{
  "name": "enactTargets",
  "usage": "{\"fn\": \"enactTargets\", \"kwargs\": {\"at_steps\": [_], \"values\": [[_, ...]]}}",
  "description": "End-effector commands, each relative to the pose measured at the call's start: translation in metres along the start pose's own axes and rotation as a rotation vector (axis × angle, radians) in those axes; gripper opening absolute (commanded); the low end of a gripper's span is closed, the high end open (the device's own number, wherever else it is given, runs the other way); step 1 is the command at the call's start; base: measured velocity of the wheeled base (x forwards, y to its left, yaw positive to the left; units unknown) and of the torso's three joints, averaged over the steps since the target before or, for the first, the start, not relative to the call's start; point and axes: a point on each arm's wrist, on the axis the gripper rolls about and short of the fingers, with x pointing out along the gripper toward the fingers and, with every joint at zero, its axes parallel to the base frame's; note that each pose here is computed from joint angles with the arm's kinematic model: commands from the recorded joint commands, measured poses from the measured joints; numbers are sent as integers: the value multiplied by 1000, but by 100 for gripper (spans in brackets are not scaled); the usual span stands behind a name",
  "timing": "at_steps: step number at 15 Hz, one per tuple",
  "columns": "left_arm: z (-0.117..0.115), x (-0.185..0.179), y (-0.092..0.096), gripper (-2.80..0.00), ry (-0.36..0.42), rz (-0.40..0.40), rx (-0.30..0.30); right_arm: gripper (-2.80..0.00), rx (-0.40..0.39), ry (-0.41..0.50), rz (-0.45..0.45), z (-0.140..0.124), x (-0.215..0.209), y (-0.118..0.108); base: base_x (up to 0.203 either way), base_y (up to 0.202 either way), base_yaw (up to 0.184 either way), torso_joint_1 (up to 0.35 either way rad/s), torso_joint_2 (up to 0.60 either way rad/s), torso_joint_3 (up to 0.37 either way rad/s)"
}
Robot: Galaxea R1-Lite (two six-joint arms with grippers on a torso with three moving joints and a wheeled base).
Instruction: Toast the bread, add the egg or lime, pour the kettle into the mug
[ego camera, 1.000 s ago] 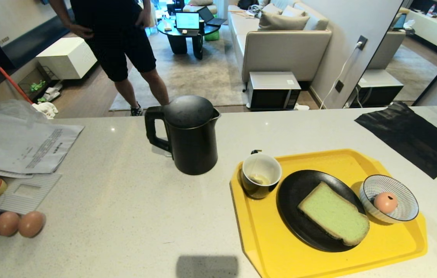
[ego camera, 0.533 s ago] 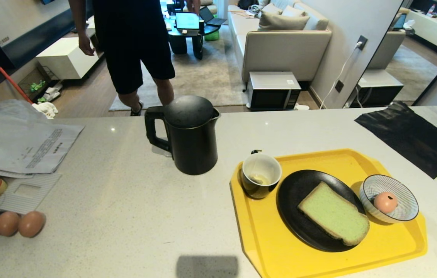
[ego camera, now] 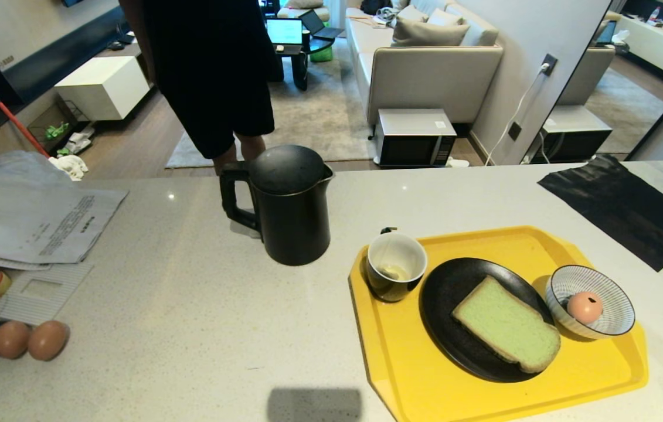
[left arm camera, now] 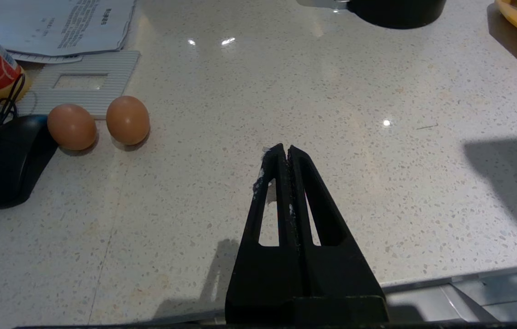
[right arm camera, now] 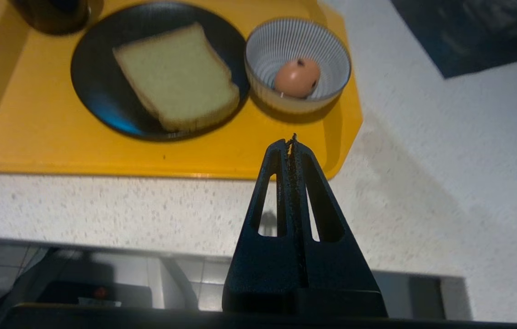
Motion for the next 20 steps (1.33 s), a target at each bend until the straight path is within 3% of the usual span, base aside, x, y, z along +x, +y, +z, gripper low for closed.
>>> {"fn": "enactTargets", "kwargs": {"at_steps": [1,3,5,7,9,11,16,20], "values": [[-5,1,0,-280,16,-2,0,-280,-7,29,7,53,10,-6,0,0,0,0,0,0],[-5,1,0,-280,16,-2,0,-280,-40,74,10,100,18,-12,0,0,0,0,0,0],[-5,1,0,-280,16,-1,0,-280,-109,209,22,127,30,-15,0,0,0,0,0,0],[-5,1,0,-280,16,-3,0,-280,-269,358,48,136,37,-18,0,0,0,0,0,0],[-5,1,0,-280,16,-1,0,-280,-411,432,78,133,42,-19,0,0,0,0,0,0],[-5,1,0,-280,16,-1,0,-280,-484,555,128,124,37,-18,0,0,0,0,0,0],[-5,1,0,-280,16,-2,0,-280,-524,969,379,94,27,-13,0,0,0,0,0,0],[-5,1,0,-280,16,-2,0,-280,-495,1054,476,69,58,-12,0,0,0,0,0,0]]}}
